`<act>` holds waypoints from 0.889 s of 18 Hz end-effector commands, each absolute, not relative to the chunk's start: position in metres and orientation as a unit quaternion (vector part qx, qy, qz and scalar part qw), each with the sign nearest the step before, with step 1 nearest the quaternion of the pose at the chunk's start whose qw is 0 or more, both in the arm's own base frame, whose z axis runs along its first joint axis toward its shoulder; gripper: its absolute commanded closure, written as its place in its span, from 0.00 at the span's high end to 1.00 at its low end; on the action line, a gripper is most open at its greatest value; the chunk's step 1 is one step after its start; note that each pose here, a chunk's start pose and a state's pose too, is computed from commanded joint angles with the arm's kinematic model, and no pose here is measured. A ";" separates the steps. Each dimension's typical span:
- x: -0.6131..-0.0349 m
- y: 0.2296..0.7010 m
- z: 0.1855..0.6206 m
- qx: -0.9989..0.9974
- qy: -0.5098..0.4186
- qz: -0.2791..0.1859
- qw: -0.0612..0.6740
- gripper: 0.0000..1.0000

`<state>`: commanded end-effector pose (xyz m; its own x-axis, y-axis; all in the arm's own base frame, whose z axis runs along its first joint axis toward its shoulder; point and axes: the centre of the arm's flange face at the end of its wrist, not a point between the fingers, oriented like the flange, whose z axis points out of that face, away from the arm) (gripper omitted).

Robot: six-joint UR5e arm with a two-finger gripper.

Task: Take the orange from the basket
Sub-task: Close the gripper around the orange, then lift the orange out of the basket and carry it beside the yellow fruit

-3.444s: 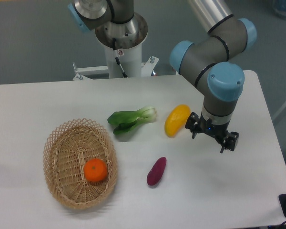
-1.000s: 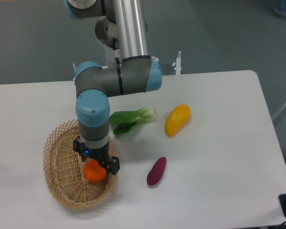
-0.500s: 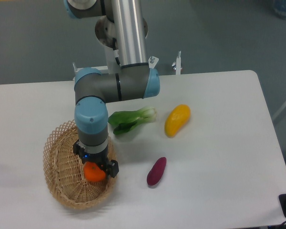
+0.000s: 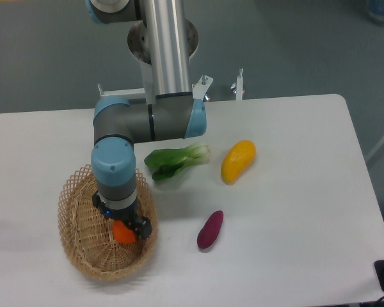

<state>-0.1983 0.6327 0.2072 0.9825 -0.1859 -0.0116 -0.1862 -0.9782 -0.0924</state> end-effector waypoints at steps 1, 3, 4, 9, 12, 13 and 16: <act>-0.196 0.633 0.205 -0.995 0.096 0.003 0.043 1.00; -0.197 0.634 0.204 -0.994 0.097 0.008 0.039 1.00; -0.197 0.636 0.206 -0.994 0.099 0.005 0.044 1.00; -0.197 0.641 0.209 -0.994 0.103 0.005 0.045 0.55; -0.198 0.642 0.218 -0.993 0.104 0.008 0.050 0.55; -0.198 0.644 0.223 -0.993 0.105 0.006 0.050 0.55; -0.205 0.650 0.242 -0.994 0.101 -0.005 0.048 0.55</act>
